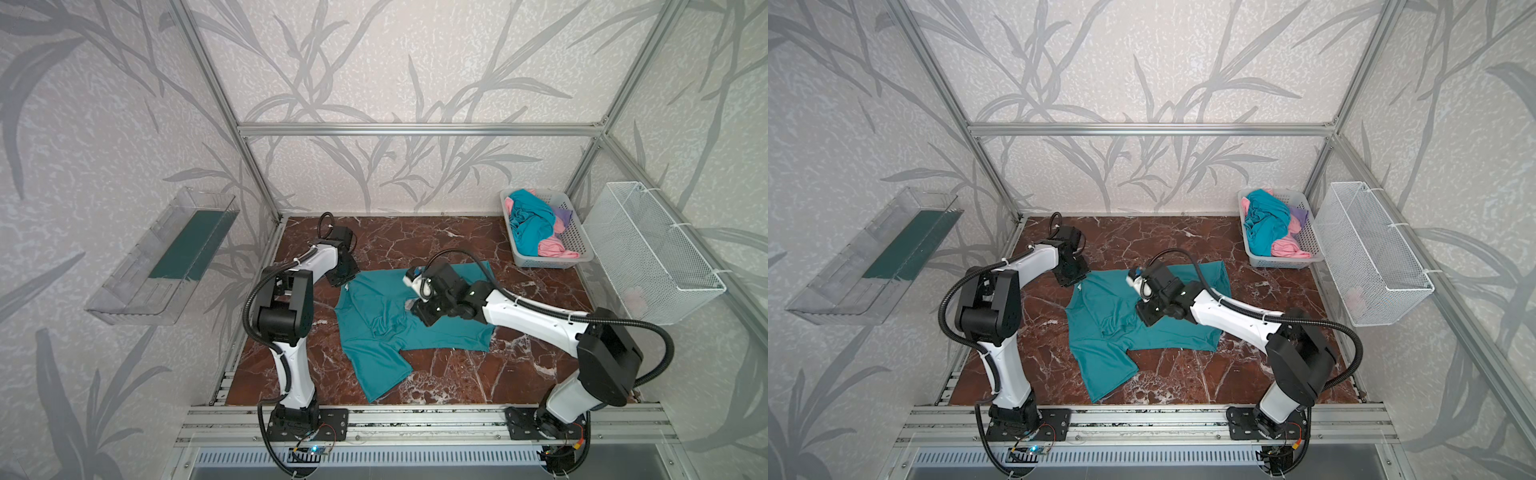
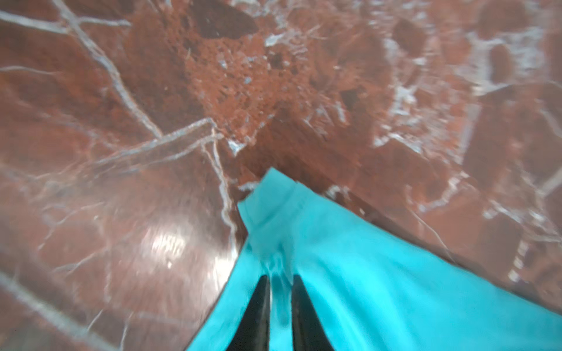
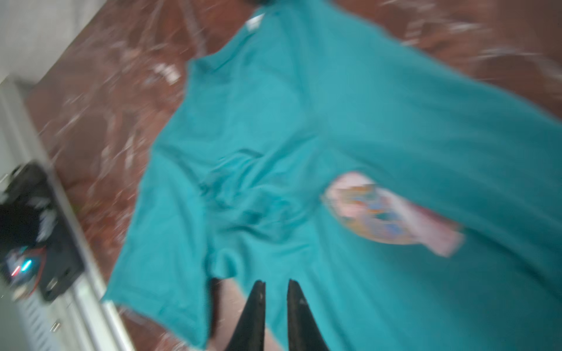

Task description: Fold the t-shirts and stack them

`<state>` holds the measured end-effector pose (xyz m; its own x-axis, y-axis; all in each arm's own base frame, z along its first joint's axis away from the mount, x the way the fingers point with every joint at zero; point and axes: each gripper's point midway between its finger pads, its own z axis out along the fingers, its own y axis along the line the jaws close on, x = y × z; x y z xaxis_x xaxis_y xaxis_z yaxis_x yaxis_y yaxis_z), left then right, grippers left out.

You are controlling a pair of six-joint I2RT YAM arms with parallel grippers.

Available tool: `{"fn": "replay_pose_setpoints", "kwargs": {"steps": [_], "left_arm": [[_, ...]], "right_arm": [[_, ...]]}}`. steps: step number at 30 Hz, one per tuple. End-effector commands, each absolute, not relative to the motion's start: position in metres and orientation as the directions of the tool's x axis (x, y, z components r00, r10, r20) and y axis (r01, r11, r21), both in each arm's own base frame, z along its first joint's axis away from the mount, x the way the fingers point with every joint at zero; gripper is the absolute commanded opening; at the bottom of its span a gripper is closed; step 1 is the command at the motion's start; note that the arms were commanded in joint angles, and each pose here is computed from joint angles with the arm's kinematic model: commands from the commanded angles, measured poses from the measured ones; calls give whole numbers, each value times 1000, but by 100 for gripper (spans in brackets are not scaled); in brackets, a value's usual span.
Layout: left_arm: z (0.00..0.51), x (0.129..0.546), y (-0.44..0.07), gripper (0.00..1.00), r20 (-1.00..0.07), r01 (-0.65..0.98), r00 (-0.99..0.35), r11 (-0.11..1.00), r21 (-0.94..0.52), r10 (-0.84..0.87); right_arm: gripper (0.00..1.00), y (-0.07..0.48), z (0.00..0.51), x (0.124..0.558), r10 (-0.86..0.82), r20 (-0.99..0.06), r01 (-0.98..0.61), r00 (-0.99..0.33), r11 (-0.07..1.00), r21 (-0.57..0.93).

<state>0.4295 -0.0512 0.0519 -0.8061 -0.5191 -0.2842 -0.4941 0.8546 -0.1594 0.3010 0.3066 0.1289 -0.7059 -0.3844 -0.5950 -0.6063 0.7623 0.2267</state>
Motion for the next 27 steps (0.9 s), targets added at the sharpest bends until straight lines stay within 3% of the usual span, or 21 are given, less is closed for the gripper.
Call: {"fn": "replay_pose_setpoints", "kwargs": {"steps": [1, 5, 12, 22, 27], "left_arm": [[93, 421, -67, 24, -336, -447, -805, 872, -198, -489], [83, 412, -89, 23, -311, -414, -829, 884, -219, -465], [36, 401, -97, 21, -226, -432, -852, 879, -202, -472], [3, 389, -43, 19, -191, -527, -820, 842, -114, -539], [7, 399, -29, 19, -215, -509, -834, 859, -55, -508]], "right_arm": [[17, 243, 107, 340, -230, -501, -359, -834, 917, 175], [10, 233, 83, 365, -155, -411, -284, -899, 919, 274], [12, 210, 38, 412, -17, -362, -119, -932, 958, 261], [17, 129, 0, 430, 197, -281, 137, -939, 966, 220], [17, 140, 8, 425, 182, -279, 100, -943, 954, 283]]}}
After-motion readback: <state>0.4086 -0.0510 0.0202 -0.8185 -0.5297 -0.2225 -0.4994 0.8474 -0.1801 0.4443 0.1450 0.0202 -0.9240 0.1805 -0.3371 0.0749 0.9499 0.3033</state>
